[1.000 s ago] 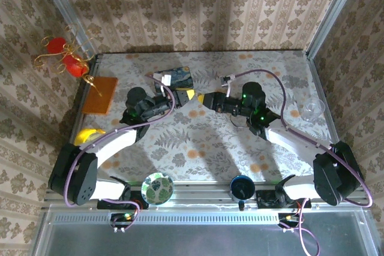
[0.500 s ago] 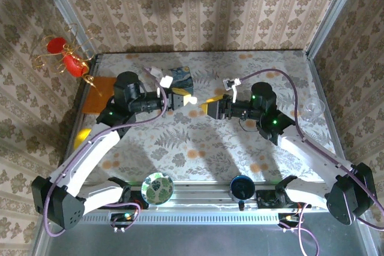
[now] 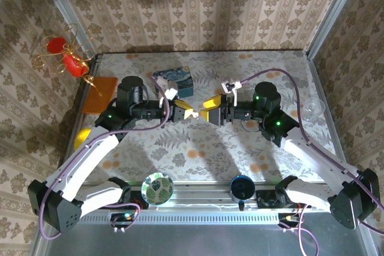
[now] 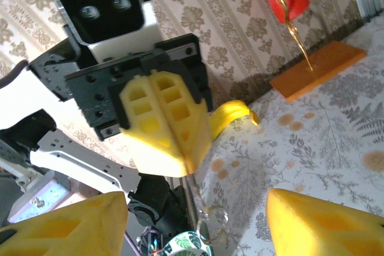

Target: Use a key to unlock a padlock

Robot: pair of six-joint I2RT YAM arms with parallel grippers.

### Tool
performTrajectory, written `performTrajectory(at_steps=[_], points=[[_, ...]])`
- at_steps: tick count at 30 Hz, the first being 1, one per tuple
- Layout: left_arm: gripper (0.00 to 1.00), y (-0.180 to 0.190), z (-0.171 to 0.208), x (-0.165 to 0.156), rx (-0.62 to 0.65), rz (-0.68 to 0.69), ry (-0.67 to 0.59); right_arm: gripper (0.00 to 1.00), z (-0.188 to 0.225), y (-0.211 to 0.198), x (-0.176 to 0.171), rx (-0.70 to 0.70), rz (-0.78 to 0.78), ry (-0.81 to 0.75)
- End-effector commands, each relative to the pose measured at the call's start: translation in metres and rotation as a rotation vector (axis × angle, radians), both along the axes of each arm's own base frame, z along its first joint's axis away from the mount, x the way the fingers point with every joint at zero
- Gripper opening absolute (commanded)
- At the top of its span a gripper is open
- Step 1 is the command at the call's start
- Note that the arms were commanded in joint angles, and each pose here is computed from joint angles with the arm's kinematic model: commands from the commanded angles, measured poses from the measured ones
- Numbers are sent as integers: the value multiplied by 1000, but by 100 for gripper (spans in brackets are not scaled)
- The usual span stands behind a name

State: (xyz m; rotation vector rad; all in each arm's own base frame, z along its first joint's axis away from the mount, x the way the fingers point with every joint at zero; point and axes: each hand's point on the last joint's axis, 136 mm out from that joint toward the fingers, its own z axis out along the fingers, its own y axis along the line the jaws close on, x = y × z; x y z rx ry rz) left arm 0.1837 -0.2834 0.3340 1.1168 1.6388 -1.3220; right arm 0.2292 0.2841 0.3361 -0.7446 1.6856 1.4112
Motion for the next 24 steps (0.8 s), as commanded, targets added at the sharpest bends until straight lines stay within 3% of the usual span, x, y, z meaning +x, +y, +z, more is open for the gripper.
performTrajectory(at_steps=[1, 24], points=[[0, 0, 21, -14, -57, -65, -57, 60, 6, 6, -17, -6, 69, -67], [0, 0, 20, -16, -65, -84, -50, 32, 1, 27, -15, -32, 145, -39]])
